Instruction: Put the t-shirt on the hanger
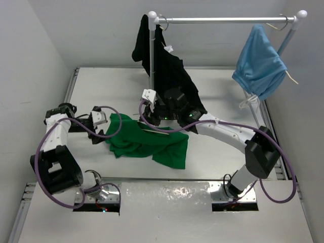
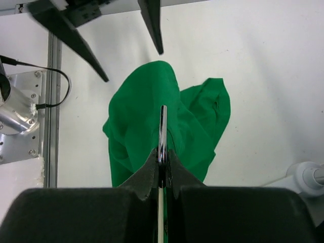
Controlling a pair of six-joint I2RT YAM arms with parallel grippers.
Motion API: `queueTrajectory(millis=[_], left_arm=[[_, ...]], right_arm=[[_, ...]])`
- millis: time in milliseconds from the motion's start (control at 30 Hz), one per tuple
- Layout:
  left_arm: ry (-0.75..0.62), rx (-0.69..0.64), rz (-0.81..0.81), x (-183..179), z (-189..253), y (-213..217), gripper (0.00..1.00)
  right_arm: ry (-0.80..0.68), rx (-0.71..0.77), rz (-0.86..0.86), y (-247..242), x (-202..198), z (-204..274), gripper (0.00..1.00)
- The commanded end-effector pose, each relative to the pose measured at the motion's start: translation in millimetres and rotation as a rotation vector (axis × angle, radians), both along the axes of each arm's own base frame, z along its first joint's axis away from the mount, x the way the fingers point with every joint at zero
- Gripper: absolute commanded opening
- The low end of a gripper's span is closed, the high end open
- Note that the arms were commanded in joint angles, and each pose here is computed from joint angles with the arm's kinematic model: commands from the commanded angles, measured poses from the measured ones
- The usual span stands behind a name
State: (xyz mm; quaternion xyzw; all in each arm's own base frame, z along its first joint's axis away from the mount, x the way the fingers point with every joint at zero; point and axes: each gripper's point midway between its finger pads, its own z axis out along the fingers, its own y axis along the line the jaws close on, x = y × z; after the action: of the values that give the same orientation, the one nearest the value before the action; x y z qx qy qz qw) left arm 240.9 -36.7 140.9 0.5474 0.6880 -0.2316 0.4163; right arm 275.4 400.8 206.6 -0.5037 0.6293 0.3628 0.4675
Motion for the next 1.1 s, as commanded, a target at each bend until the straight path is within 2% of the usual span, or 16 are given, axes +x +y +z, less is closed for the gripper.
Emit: queueTrajectory(millis=[0,67,100,167,267,300,333,400,467,500,533,567,600,733,833,1067], left_arm=[[-0.01,-0.125,0.048,22,7,-9,0.81],[-0.019,-0.126,0.102,42,3,0,0.77],[0.037,-0.154,0.156,45,2,0,0.74],[0.029,-0.158,0.174,53,0,1,0.63],[0.043,-0.134,0.187,58,-8,-5,0.58],[0.089,-0.149,0.224,57,-11,-8,0.55],[0.091,-0.142,0.219,60,-12,-15,0.49],[0.114,-0.142,0.232,61,-16,-20,0.47],[0.13,-0.152,0.218,59,-15,-26,0.39],[0.135,-0.153,0.222,58,-15,-26,0.34],[0.135,-0.146,0.227,59,-15,-24,0.18],[0.149,-0.134,0.248,60,-17,-22,0.06],[0.152,-0.124,0.267,62,-19,-19,0.01],[0.15,-0.035,0.37,70,-29,7,0.0],[0.161,-0.033,0.472,79,-28,25,0.0],[0.216,-0.072,0.425,73,-25,17,0.0]], right_arm=[[-0.076,0.043,0.007,-1,-3,31,0.0],[-0.081,0.045,0.007,-2,-3,33,0.0],[-0.082,0.043,0.009,-3,-4,34,0.0],[-0.084,0.045,0.015,-3,-5,37,0.0],[-0.088,0.046,0.018,-3,-5,39,0.0],[-0.087,0.046,0.016,-3,-5,39,0.0],[-0.088,0.046,0.018,-2,-5,40,0.0],[-0.086,0.043,0.015,-3,-5,39,0.0],[-0.089,0.032,0.004,-4,-3,37,0.0],[-0.089,0.023,0.002,-5,-2,35,0.0],[-0.092,0.017,-0.006,-6,-1,34,0.0],[-0.089,0.01,-0.01,-7,-1,33,0.0],[-0.094,0.004,-0.01,-8,-1,32,0.0],[-0.114,-0.023,-0.035,-19,3,32,0.0],[-0.117,-0.077,-0.067,-35,7,23,0.0],[-0.147,-0.094,-0.136,-65,11,20,0.0]])
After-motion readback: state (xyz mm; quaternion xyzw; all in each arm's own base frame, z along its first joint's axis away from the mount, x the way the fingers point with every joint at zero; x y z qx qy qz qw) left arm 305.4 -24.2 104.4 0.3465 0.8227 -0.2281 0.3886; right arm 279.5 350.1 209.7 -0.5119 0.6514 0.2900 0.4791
